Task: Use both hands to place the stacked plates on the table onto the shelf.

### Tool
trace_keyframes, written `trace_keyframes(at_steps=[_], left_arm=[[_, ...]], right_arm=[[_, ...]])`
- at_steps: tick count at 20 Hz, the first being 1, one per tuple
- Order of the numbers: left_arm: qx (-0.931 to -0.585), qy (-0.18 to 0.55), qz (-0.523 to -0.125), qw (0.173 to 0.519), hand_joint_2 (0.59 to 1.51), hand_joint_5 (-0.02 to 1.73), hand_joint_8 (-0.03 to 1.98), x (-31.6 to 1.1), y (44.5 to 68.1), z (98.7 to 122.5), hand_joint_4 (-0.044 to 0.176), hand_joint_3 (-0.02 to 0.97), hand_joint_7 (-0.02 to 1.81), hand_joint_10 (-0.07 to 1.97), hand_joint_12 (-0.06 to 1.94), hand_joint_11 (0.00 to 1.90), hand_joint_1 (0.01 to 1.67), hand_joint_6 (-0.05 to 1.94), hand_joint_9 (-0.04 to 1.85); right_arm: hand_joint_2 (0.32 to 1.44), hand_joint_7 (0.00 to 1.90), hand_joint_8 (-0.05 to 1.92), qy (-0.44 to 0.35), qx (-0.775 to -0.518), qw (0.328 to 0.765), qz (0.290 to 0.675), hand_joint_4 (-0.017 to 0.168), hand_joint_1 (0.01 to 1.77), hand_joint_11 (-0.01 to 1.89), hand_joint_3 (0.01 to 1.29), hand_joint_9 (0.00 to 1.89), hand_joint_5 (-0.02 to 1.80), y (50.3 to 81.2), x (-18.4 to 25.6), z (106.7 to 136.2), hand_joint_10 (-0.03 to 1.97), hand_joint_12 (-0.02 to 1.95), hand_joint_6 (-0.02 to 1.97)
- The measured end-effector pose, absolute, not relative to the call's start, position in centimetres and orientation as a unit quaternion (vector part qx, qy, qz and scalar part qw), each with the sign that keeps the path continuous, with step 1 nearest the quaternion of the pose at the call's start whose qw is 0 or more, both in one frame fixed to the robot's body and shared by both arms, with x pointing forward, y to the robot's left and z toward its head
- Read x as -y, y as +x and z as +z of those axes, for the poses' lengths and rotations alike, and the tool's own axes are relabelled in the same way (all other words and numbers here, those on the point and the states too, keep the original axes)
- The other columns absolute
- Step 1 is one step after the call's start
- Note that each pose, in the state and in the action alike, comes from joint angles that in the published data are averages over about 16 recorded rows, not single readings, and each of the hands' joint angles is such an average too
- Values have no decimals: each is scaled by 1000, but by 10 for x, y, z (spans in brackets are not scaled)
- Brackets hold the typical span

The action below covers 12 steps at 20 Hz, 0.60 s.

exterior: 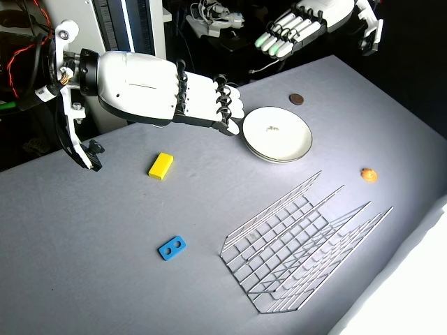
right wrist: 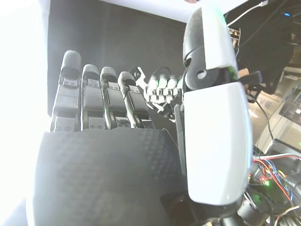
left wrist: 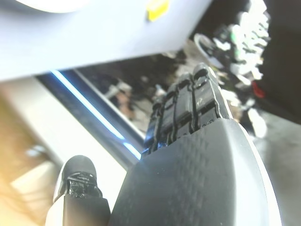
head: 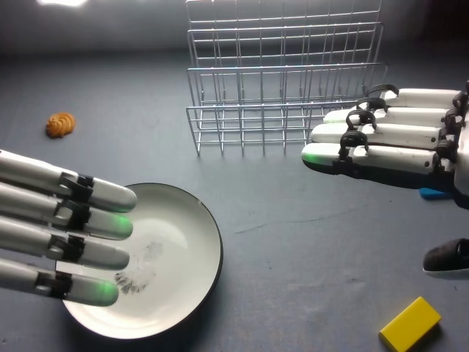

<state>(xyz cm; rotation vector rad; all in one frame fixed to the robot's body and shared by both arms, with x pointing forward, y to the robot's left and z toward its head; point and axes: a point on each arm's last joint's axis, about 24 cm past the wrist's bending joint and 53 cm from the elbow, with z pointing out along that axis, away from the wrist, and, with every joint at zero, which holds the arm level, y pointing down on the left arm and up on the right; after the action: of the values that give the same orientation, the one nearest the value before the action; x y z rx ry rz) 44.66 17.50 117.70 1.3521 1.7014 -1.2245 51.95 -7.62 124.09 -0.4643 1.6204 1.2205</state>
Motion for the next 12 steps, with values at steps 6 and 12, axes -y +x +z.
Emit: trace_keyframes(at_steps=[6, 12], left_arm=[[-672, 510, -433, 317, 1121, 38, -2, -170, 459, 1157, 0, 50, 34, 9, -9, 16, 16, 14, 18], [-691, 505, -414, 309, 1123, 35, 8, -167, 468, 1135, 2, 43, 37, 8, -8, 15, 18, 18, 19]], right_arm=[[1001, 43, 13, -195, -666, 507, 511, -3, 1098, 20, 23, 50, 50, 518, 75, 1244, 5, 449, 20], [1034, 67, 13, -200, -663, 507, 514, -3, 1093, 20, 23, 50, 90, 515, 71, 1244, 5, 427, 20]])
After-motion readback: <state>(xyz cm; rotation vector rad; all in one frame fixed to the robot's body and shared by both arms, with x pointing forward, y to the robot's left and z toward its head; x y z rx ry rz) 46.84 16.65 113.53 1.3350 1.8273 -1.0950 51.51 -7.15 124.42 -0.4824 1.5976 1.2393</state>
